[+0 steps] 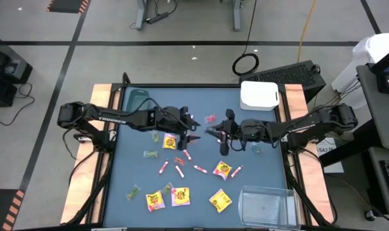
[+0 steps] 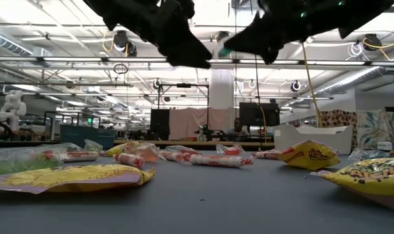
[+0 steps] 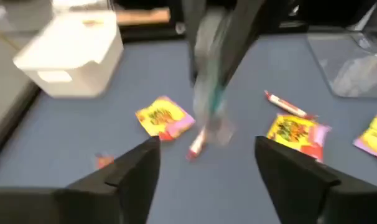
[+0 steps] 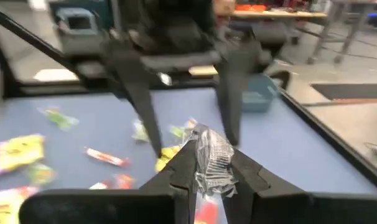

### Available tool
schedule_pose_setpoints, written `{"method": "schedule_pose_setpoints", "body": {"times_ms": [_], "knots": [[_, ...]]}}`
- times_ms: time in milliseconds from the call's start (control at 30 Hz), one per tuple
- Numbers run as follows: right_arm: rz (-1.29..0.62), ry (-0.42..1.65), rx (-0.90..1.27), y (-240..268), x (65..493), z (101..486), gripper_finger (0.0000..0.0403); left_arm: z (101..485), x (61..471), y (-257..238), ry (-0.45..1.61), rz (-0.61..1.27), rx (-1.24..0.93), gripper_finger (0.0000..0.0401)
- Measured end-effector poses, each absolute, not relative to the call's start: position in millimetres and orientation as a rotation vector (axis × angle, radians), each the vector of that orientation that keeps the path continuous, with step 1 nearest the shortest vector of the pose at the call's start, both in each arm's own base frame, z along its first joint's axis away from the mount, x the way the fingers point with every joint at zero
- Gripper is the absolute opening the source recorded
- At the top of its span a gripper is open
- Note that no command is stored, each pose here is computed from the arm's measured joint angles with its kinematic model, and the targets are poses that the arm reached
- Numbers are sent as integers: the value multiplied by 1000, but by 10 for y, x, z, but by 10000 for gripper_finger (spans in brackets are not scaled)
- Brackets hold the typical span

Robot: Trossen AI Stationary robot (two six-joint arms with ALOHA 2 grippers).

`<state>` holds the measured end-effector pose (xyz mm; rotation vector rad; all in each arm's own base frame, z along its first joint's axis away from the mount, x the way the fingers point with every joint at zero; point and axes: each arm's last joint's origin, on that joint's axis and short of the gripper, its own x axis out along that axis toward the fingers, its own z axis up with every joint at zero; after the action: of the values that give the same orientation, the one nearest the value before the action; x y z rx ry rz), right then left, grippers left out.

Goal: Sort candy
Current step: Put the blue gummy into the white bin

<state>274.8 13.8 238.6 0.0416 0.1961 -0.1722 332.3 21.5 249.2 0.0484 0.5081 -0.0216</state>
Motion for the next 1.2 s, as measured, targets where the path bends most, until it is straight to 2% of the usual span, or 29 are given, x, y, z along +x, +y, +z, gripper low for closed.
{"method": "schedule_pose_setpoints", "body": {"times_ms": [100,300,433,600,833,1100,1200], "knots": [[-37,195,85,274,2673,2461,49,2465,3271,104,575,-38,5,294],[128,189,98,520,2478,2615,49,2436,3222,-217,632,-99,-26,296],[182,297,65,650,2365,2556,49,2373,3137,-498,720,-138,-14,297],[240,414,17,799,2307,2425,50,2365,3056,-820,717,-66,68,297],[284,445,-140,849,2309,2350,50,2375,2997,-1012,688,-22,135,297],[263,435,-544,813,2303,2324,50,2369,2999,-1017,688,-18,138,297],[229,436,-609,800,2306,2326,50,2368,2998,-1019,689,-19,139,297]]}}
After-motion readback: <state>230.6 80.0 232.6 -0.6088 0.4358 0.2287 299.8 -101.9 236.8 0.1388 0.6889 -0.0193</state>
